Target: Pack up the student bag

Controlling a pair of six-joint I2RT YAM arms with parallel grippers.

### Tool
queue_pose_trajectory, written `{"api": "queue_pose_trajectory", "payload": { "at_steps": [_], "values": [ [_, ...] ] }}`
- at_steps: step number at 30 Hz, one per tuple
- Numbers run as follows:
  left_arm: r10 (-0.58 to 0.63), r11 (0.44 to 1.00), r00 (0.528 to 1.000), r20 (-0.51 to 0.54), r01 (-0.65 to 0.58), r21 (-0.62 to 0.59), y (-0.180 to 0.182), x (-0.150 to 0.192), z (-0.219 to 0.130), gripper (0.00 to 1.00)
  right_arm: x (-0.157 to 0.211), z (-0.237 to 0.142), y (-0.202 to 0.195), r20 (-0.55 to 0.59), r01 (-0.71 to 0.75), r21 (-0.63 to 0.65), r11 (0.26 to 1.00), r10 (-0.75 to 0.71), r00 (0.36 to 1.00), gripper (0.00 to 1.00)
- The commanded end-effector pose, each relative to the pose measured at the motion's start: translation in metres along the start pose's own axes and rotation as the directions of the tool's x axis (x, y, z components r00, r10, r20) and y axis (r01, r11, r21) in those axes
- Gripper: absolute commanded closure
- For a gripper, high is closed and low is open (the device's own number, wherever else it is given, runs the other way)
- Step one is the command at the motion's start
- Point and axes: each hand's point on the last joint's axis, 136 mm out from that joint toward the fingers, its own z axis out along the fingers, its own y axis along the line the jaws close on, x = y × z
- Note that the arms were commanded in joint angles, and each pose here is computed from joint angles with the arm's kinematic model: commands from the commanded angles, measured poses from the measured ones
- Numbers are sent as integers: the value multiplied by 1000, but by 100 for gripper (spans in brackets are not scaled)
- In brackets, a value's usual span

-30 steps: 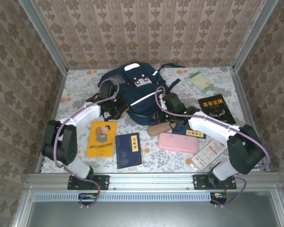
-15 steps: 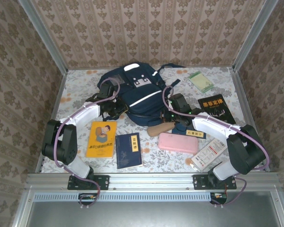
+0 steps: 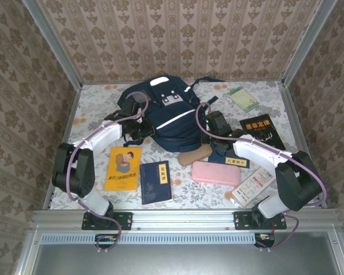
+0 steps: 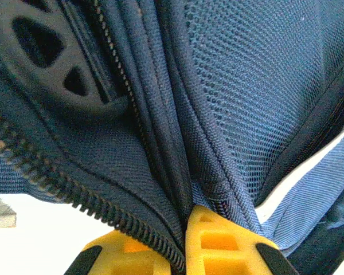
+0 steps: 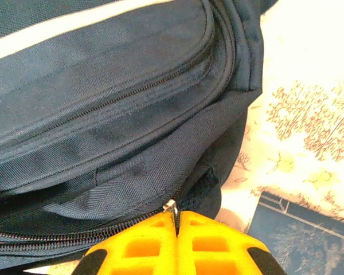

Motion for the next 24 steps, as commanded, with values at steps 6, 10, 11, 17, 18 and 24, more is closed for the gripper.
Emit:
{"api": "queue_pose_trajectory", "payload": {
  "at_steps": [6,10,11,17,18,24],
  "values": [
    [161,976,985,54,-151,-160,14,-49,-9,89,-4,-20,36,-9,74,-85,994,-75,997,100],
    [113,972,992,56,-98,-214,29,-67,-11,69,1,-24,81,-10,94,-133,987,-96,995,100],
    [87,973,994,60,-72,-217,33,-70,-14,64,-1,-25,91,-4,67,-146,987,-69,998,100],
    [-121,978,989,83,133,-160,41,-63,-40,46,-14,-20,133,3,-76,-203,976,78,997,100],
    [-173,973,982,76,182,-142,40,-56,-44,45,-16,-17,138,6,-91,-202,975,95,996,100],
    [-458,889,888,-36,458,-10,29,-2,-40,41,-24,-9,160,27,-138,-245,960,149,988,100]
  ]
}}
